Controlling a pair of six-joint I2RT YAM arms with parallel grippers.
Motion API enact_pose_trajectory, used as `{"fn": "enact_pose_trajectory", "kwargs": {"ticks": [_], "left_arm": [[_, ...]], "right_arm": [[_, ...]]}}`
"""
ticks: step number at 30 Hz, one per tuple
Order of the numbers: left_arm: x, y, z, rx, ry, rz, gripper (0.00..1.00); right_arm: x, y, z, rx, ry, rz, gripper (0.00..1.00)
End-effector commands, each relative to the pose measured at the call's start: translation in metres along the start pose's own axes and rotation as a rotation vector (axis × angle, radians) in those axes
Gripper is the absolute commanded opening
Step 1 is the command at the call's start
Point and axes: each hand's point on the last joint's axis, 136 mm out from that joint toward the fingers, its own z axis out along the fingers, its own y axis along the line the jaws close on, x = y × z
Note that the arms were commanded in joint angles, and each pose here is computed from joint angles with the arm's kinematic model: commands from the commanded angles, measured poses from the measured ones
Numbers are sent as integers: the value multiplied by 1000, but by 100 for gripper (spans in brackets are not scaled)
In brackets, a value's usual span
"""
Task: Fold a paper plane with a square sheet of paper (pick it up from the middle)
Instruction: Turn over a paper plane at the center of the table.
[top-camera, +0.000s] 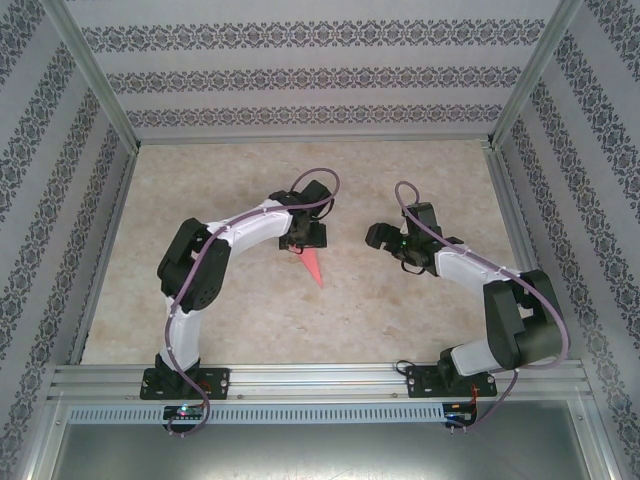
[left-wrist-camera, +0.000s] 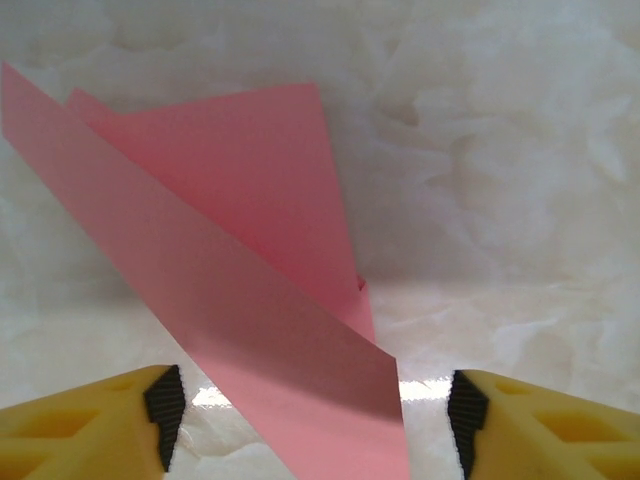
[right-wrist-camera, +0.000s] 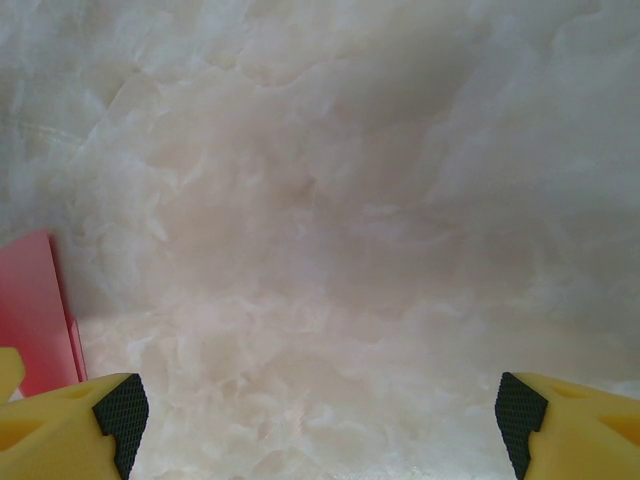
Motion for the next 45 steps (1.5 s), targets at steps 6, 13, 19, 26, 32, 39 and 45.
{"fn": "enact_pose_trajectory", "kwargs": {"ticks": [6,13,19,26,32,39,45], "left_arm": [[4,9,-22,-96,-30,0,57],[13,12,-20,-94,-17,-18,41],[15,16,-23,-80,-44,-57,36],[10,26,-30,-112,-86,-69,15],[4,31,-40,-59,-133,-90,0],[-18,1,-85,248,-263,-80,0],[-23,1,-91,455,-292,-155,0]], "right_arm": [[7,1,5,-31,29,-12,91],[9,3,3,-44,35,-8,90],[11,5,5,-56,45,-4,89],[11,14,8,-123,42,-17,89],[12,22,10,-172,50,-24,87],[23,56,6,-214,88,-76,86],[22,88,-6,-236,47,-68,84]]}}
